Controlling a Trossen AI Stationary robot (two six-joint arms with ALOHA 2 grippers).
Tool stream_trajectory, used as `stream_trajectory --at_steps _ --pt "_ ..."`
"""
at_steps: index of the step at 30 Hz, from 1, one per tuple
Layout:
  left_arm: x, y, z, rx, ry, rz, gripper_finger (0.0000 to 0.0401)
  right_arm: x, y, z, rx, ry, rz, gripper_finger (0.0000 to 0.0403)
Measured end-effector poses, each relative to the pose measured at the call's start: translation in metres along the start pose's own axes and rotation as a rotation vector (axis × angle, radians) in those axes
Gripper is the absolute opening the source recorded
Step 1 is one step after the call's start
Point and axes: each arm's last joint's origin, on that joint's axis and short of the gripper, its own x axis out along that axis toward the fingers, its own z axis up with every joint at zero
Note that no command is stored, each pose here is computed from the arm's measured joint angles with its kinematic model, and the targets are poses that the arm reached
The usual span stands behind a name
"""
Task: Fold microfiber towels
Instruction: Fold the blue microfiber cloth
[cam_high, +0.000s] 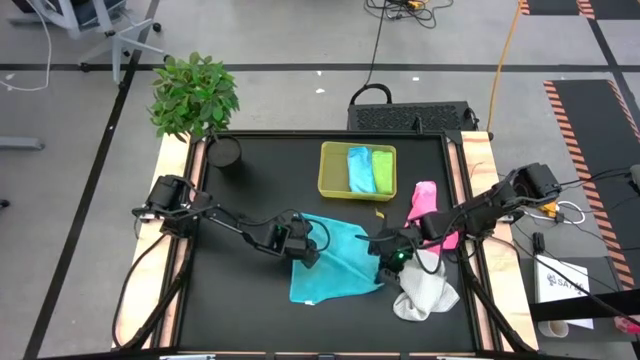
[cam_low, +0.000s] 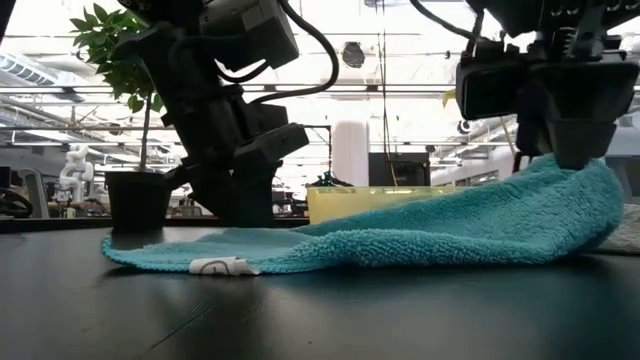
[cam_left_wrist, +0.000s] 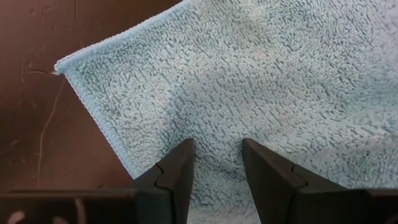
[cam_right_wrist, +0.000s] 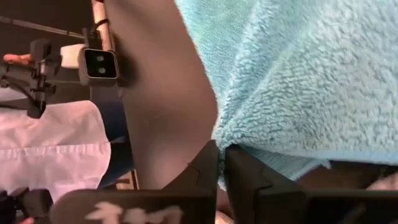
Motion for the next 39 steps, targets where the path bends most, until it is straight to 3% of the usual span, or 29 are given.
stream_trajectory --at_steps 11,16,22,26,32,39 --pt "0.0 0.0 0.0 -0.019 0.002 0.001 0.0143 -0.018 -0.015 0.031 -0.029 -0.092 0.096 0.0128" --pt "0.001 0.0 0.0 -0.02 0.003 0.001 0.0143 -0.027 -0.02 0.037 -0.029 -0.109 0.108 0.0133" --pt "0.001 0.001 0.0 -0.019 0.005 0.002 0.0143 -0.038 -0.01 0.033 -0.038 -0.065 0.202 0.0122" --pt "0.001 0.001 0.0 -0.02 0.005 0.003 0.0143 -0.054 -0.008 0.038 -0.057 -0.133 0.221 0.0121" --pt "0.003 0.004 0.005 -0.028 0.011 0.006 0.0143 -0.065 -0.013 0.042 -0.079 -0.299 0.074 0.0119" --pt "0.003 0.004 0.005 -0.033 0.015 0.004 0.0143 -0.043 -0.032 0.036 0.058 -0.248 -0.144 0.0072"
